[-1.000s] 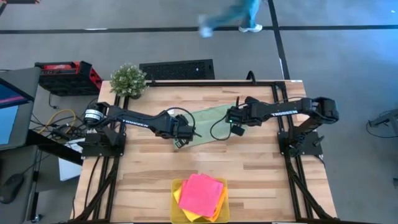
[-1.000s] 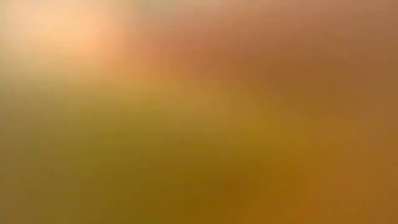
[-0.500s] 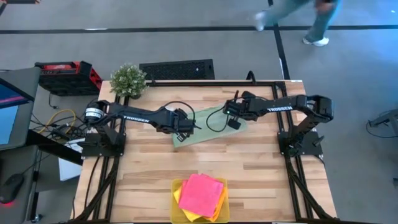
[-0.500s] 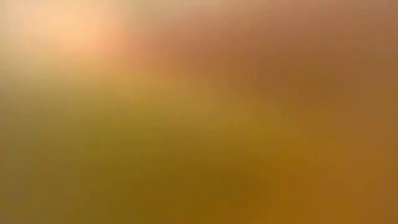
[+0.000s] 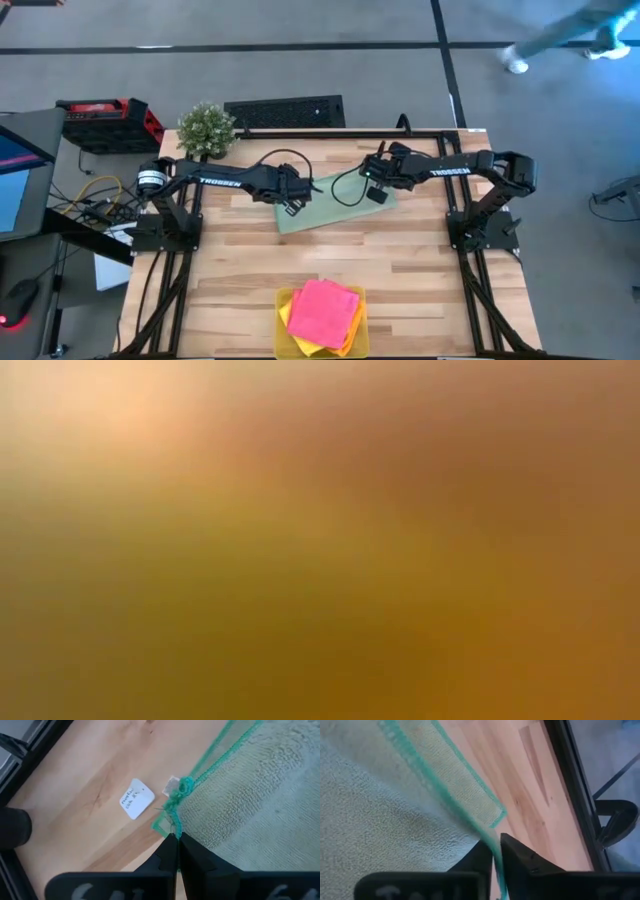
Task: Fold microfiber towels
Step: Fold the green microfiber cloth
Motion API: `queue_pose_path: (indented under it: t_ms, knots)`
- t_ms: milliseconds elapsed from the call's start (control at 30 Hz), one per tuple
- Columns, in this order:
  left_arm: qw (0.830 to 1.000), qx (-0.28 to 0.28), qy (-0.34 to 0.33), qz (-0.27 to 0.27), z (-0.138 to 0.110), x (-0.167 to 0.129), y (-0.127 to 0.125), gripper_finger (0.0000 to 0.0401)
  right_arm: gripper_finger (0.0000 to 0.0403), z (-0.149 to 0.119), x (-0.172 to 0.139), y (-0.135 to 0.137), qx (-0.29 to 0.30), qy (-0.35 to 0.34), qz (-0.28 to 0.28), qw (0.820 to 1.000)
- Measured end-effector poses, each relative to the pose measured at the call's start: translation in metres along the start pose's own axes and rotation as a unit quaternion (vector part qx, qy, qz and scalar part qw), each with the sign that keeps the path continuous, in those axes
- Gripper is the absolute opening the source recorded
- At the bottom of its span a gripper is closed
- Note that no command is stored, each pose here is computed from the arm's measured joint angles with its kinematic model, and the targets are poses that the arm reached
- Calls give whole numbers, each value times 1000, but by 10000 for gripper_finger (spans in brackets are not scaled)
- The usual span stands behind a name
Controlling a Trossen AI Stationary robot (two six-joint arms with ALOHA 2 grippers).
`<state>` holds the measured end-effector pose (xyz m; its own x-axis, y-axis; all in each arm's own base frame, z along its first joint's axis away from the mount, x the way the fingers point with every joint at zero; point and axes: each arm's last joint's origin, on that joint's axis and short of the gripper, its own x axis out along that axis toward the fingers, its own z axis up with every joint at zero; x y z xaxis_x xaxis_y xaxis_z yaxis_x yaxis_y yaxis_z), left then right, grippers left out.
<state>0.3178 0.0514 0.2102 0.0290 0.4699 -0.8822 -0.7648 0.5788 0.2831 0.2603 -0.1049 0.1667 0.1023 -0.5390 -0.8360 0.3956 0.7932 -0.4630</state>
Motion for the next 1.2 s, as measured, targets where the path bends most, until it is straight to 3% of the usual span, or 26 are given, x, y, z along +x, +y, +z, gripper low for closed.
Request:
queue_pose_path:
  t_ms: [133, 467, 600, 800, 967, 1200]
  knots:
    - [1000, -3, 2, 3, 3, 2, 4, 21, 83, 1, 0, -1, 4, -5, -1, 1000]
    - [1000, 16, 3, 2, 7, 5, 7, 118, 180, 1, -1, -2, -17, -6, 0, 1000]
    - [991, 114, 36, -63, -3, -1, -5, 131, 200, -2, -13, -4, -17, -14, 22, 1000]
    - [951, 271, 29, -145, -32, -24, -39, 132, 205, -6, -49, -3, -16, -75, 147, 986]
    - [936, 316, -15, -152, -55, -34, -59, 133, 199, -9, -76, 3, -33, -126, 181, 975]
    - [936, 324, -25, -138, -81, -10, -63, 133, 194, -14, -98, 13, -59, -162, 196, 965]
